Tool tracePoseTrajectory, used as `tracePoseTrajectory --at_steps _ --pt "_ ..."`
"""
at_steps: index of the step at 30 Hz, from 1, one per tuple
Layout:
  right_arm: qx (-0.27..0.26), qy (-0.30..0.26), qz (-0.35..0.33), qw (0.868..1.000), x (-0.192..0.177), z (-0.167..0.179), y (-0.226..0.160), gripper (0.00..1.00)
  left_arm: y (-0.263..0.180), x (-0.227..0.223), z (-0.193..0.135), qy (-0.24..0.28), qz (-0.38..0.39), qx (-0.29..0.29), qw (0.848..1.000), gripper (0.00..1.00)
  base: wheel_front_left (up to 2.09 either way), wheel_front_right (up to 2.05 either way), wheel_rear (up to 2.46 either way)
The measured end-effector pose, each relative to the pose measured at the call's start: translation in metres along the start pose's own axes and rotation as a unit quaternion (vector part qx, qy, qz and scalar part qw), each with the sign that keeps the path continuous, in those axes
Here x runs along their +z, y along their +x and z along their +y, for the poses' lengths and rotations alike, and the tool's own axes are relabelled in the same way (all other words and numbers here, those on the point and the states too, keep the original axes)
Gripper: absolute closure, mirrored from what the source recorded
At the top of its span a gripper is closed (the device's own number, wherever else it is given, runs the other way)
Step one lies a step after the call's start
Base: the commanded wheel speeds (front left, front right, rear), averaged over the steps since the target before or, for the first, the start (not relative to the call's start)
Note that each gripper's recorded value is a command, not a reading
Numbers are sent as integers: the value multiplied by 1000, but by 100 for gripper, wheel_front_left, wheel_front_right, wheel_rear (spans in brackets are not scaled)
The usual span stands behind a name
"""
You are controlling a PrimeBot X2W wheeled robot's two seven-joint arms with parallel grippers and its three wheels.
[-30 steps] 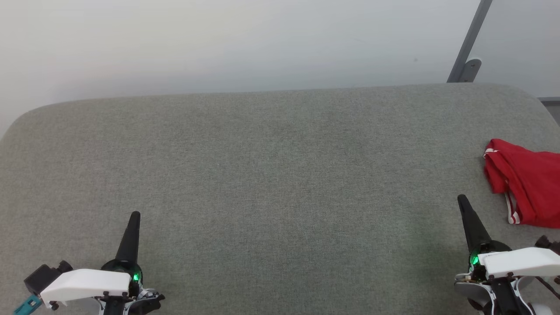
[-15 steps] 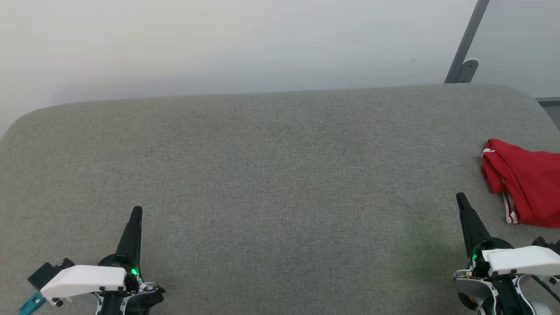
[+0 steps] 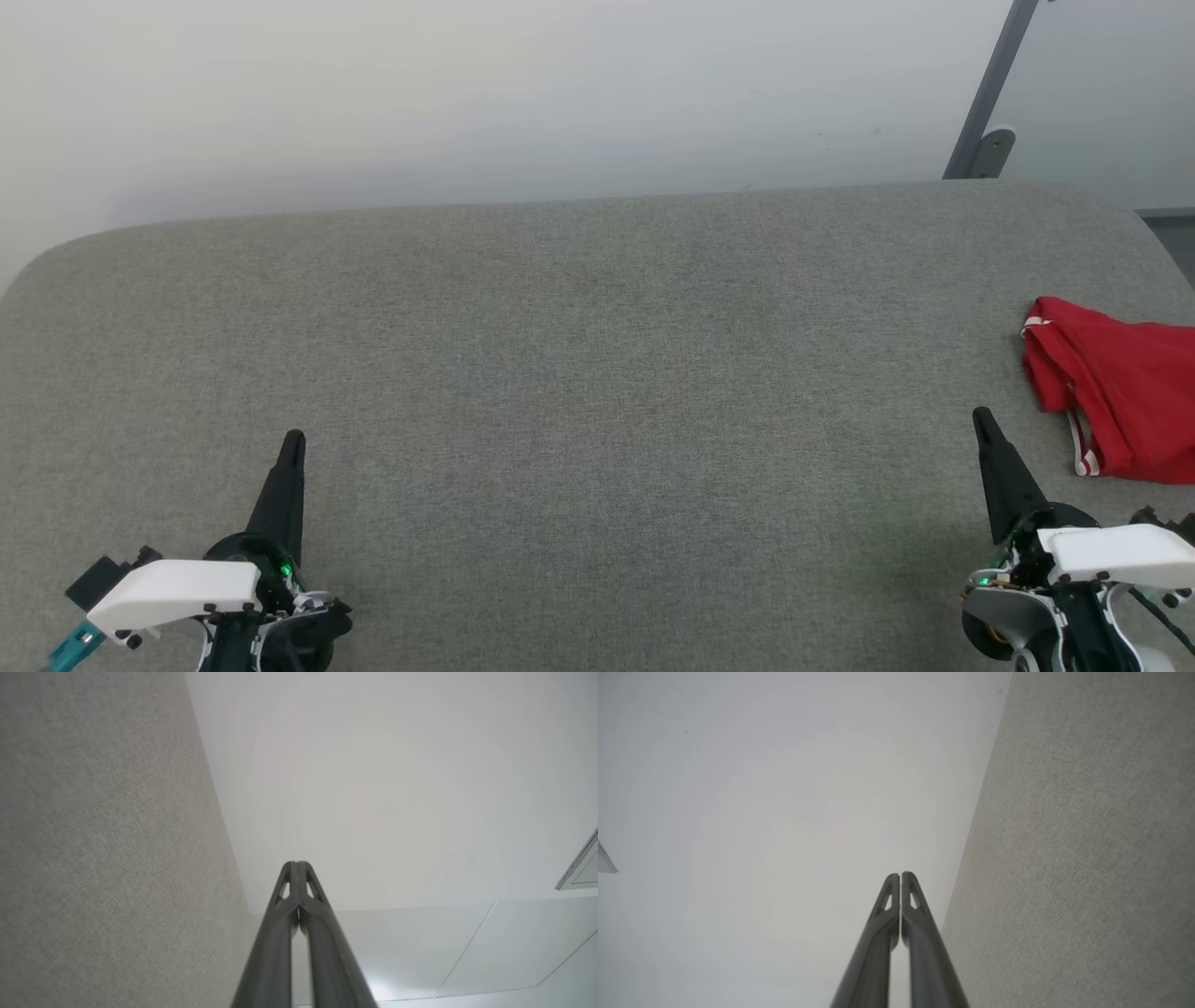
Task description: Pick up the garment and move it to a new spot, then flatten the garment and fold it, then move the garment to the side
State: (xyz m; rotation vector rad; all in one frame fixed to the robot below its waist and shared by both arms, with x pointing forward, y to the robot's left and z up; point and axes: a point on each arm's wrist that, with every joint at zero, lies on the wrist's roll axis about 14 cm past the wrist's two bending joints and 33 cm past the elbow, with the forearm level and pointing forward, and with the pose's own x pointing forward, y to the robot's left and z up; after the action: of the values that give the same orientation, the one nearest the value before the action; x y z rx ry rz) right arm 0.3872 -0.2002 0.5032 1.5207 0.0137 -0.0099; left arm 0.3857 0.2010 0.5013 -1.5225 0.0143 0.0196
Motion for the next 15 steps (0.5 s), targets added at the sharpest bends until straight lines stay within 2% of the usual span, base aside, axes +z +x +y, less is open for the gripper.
tracePoseTrajectory --at_steps 7,15 --pt "4 24 -1 1000 0 2 1 100 1 -1 -2 -24 2 -4 1000 100 0 0 0" --pt "5 26 -1 1000 0 2 1 100 2 -1 -2 -25 2 -4 1000 100 0 0 0"
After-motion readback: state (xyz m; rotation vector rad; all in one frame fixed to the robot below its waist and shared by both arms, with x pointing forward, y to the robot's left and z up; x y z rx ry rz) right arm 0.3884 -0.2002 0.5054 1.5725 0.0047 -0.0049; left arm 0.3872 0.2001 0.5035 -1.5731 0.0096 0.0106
